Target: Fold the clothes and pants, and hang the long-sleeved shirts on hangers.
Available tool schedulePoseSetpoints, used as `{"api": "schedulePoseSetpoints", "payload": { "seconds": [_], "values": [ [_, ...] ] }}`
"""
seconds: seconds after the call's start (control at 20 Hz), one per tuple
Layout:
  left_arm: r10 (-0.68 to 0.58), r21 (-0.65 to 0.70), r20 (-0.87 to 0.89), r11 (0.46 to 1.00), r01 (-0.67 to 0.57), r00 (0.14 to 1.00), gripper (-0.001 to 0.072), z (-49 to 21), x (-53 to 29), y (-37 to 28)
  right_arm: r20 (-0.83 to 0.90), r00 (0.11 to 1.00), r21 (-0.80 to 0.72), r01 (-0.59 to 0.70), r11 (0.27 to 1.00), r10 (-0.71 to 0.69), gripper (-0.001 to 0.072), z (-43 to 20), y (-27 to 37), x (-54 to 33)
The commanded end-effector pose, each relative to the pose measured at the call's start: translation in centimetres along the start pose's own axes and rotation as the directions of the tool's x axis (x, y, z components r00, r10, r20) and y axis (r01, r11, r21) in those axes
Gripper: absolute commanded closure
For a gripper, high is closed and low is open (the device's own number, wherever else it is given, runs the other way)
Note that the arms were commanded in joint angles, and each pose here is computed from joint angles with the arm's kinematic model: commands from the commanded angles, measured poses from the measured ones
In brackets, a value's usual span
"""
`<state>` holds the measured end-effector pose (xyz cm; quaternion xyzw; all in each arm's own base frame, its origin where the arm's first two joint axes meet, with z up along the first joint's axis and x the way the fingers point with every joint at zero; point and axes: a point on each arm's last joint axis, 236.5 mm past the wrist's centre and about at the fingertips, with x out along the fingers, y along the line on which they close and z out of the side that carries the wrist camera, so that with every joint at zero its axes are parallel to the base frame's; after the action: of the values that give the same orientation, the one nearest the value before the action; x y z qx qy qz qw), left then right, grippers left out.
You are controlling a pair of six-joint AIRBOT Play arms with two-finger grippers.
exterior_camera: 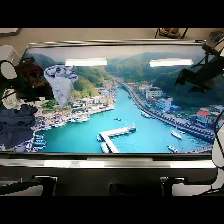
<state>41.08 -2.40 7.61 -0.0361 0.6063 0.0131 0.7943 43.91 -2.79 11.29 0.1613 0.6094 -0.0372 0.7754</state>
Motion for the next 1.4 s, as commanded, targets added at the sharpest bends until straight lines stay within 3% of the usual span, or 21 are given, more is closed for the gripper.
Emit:
{"api": "schedulePoseSetpoints", "payload": {
  "seconds": [0.0, 0.25, 0.45, 0.6, 0.7, 0.75, 0.85, 1.15, 1.2, 1.25, 1.3, 1.35],
  "values": [
    [-0.015, 0.001, 0.122, 1.000, 0.015, 0.992, -0.0004, 3.0, 0.2, -0.4, 0.111, 0.994, 0.015, -0.021, 1.000, 0.019, 0.0019, 2.6, 0.5, -0.1],
    [-0.065, -0.006, 0.329, 0.997, 0.071, 0.942, -0.0003, 8.0, -0.7, -1.9, 0.250, 0.967, 0.010, -0.044, 0.999, 0.040, 0.0019, 5.9, 1.0, -0.7],
    [-0.088, 0.005, 0.562, 0.995, 0.103, 0.823, -0.0004, 15.1, -1.0, -2.5, 0.389, 0.919, 0.002, -0.071, 0.997, 0.064, 0.0018, 9.2, 1.6, -1.9],
    [-0.015, -0.186, 0.370, 0.978, 0.090, 0.929, -0.0005, 15.5, 6.5, 2.4, 0.403, 0.913, 0.000, -0.073, 0.997, 0.067, 0.0019, 9.5, 1.6, -2.0],
    [0.006, -0.456, 0.248, 0.883, 0.111, 0.969, -0.0006, 15.1, 10.5, 6.5, 0.369, 0.928, -0.018, -0.058, 0.998, 0.061, 0.0019, 8.7, 1.5, -1.6],
    [-0.032, -0.507, 0.216, 0.850, 0.140, 0.976, -0.0006, 14.9, 12.1, 7.1, 0.343, 0.938, -0.035, -0.048, 0.998, 0.057, 0.0019, 8.2, 1.4, -1.4],
    [-0.138, -0.568, 0.187, 0.793, 0.222, 0.973, -0.0006, 14.7, 15.3, 6.2, 0.302, 0.952, -0.045, -0.038, 0.998, 0.050, 0.0018, 7.3, 1.2, -0.8],
    [-0.318, -0.469, 0.328, 0.762, 0.445, 0.890, -0.0002, 18.3, 18.8, 1.0, 0.209, 0.974, -0.080, -0.070, 0.994, 0.085, 0.0018, 5.9, 1.9, 1.3],
    [-0.317, -0.462, 0.340, 0.764, 0.451, 0.885, 0.0076, 18.6, 18.8, 0.6, 0.192, 0.977, -0.080, -0.082, 0.993, 0.096, 0.0020, 5.5, 2.1, 1.4],
    [-0.326, -0.460, 0.337, 0.762, 0.456, 0.883, 0.0451, 18.5, 18.6, 0.1, 0.176, 0.978, -0.080, -0.097, 0.992, 0.110, 0.0038, 5.2, 2.4, 1.4],
    [-0.353, -0.454, 0.341, 0.750, 0.481, 0.872, 0.0678, 18.6, 17.9, -0.7, 0.172, 0.977, -0.090, -0.109, 0.990, 0.123, 0.0087, 5.1, 2.8, 1.3],
    [-0.369, -0.428, 0.366, 0.748, 0.506, 0.854, 0.0687, 19.3, 16.5, -1.5, 0.183, 0.974, -0.105, -0.117, 0.988, 0.135, 0.0112, 5.3, 3.1, 1.2]
  ]
}}
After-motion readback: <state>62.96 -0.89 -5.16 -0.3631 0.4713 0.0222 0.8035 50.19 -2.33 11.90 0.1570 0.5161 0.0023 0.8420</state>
